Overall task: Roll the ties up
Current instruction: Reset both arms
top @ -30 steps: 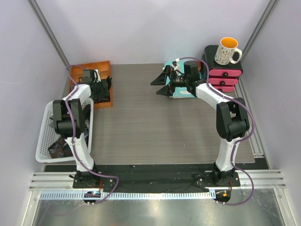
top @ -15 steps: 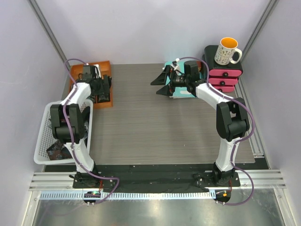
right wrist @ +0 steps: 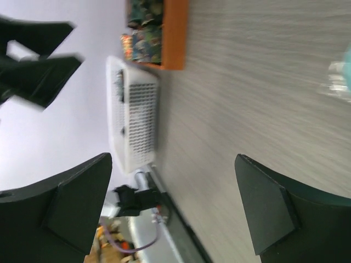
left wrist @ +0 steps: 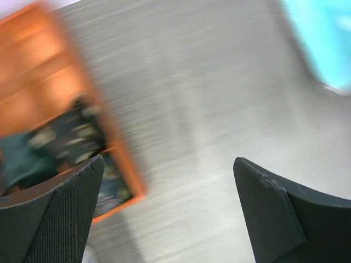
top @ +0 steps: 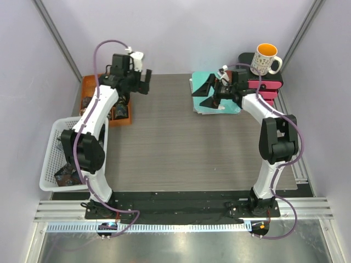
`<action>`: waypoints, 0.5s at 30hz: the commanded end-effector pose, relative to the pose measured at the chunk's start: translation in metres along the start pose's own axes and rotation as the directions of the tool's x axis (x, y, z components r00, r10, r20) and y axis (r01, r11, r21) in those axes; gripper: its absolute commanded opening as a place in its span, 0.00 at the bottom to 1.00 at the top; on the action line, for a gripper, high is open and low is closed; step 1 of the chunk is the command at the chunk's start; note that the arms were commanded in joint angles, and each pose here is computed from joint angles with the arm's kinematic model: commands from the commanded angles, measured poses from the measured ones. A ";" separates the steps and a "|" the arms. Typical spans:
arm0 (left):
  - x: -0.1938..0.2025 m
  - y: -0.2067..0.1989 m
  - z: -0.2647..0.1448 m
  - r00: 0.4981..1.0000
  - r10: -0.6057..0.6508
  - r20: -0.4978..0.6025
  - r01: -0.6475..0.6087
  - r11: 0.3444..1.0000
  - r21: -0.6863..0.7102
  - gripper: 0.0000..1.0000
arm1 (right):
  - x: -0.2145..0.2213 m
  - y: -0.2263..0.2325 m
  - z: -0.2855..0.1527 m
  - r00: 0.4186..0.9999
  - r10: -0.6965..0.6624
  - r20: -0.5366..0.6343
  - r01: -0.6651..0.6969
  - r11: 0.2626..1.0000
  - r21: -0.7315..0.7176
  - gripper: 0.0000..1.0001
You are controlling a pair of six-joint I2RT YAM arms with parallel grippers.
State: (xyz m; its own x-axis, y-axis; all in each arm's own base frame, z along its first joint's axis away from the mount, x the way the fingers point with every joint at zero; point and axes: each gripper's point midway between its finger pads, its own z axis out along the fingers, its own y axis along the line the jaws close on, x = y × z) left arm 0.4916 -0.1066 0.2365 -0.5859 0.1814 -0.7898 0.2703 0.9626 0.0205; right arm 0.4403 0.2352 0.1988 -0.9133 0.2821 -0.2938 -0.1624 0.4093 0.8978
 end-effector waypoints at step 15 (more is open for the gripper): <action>0.127 -0.055 -0.056 0.957 0.009 -0.290 0.036 0.988 0.149 1.00 | 0.051 -0.100 -0.121 0.900 -0.420 -0.119 0.417 0.746 0.520 1.00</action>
State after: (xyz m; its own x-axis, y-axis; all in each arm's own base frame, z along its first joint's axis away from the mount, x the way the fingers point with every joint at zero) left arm 0.3563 -0.1317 0.1286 -0.8451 0.2735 -0.4593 0.3738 0.9165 -0.1421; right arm 0.3785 0.1189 0.1330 -0.8360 0.0718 -0.5440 -0.2508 0.8318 0.4951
